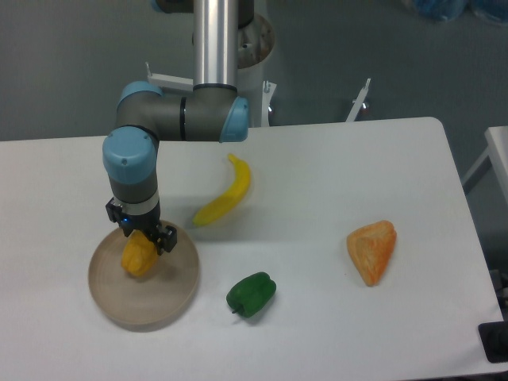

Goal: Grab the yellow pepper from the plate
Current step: 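Lower the gripper onto the yellow pepper and close on it, then lift the yellow pepper off the plate and carry it toward the orange wedge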

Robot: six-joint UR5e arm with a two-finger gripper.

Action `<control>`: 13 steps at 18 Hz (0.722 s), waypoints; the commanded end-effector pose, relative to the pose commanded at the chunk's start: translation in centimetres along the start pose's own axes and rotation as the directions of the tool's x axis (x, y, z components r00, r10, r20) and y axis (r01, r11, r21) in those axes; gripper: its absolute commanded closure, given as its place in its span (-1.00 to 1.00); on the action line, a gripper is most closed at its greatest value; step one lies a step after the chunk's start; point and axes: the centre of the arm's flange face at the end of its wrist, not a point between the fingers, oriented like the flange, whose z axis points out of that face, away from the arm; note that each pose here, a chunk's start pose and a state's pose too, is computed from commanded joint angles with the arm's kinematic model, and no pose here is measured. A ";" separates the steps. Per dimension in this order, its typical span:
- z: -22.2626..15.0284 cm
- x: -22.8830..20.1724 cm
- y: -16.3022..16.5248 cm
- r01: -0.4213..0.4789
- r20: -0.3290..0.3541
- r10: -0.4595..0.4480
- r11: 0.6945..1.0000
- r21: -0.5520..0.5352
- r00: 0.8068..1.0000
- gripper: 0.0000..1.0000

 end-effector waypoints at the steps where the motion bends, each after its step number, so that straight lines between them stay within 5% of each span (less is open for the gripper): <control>1: 0.0 0.0 0.0 0.000 0.000 0.000 1.000 0.000 1.000 -0.05; 8: -0.6 -0.2 -0.3 -0.006 0.005 0.006 1.000 0.011 1.000 -0.03; 13: -4.4 -3.9 -0.8 0.031 0.041 -0.034 0.997 0.065 0.999 -0.04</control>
